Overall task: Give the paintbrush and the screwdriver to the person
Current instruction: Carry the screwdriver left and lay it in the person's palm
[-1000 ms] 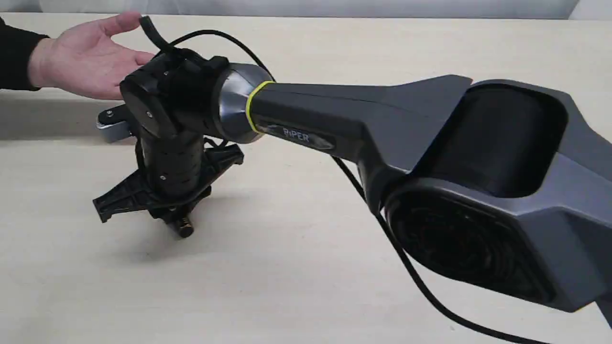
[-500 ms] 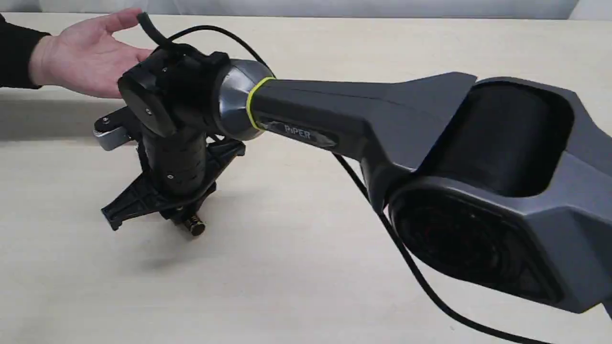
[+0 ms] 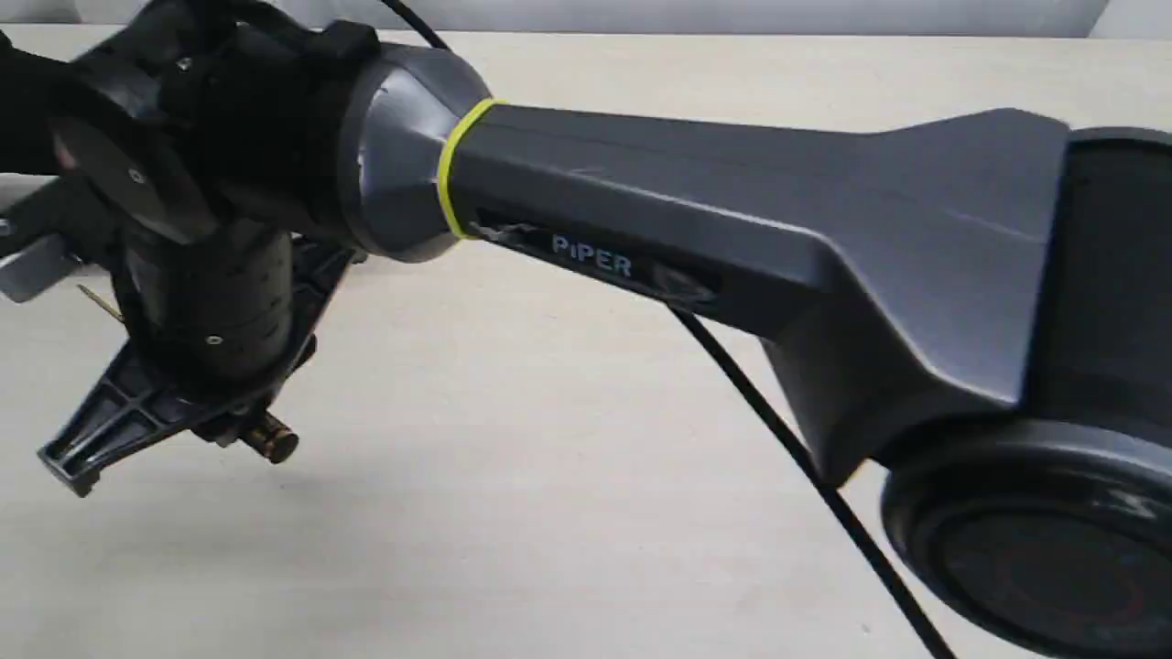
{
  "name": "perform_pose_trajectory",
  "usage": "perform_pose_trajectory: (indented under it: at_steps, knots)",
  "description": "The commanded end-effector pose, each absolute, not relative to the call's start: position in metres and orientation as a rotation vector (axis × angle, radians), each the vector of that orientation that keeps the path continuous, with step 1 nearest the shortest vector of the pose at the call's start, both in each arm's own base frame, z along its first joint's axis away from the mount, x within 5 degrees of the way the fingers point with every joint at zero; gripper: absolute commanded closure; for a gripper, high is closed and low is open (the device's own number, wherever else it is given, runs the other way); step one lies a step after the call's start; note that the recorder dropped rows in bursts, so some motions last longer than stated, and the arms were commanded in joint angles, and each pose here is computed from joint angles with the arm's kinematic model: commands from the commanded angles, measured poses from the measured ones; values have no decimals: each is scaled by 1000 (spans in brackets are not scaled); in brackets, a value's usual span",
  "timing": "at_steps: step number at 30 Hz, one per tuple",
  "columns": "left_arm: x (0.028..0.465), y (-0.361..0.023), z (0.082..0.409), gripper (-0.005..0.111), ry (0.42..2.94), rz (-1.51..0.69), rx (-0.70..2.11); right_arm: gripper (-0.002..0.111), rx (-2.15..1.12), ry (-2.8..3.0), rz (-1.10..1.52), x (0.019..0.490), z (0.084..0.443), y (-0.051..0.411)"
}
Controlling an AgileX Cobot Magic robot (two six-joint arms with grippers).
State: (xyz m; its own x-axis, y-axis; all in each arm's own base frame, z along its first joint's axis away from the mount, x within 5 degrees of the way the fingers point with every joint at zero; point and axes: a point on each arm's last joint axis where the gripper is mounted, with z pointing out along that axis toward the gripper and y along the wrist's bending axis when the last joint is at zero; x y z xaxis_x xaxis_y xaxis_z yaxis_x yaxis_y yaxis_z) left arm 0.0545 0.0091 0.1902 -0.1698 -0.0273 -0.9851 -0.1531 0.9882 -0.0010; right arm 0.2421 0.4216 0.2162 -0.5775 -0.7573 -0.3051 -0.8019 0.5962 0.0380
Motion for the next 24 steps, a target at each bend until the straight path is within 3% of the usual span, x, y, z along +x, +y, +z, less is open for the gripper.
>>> perform_pose_trajectory:
  at_steps: [1,12,24]
  knots:
    - [55,9,191,107,1727,102,-129,104,-1216,2451,325,251,244,419]
    - [55,9,191,107,1727,102,-129,104,-1026,2299,425,296,303,406]
    - [55,8,191,107,1729,100,-131,104,-1030,2351,365,335,236,415]
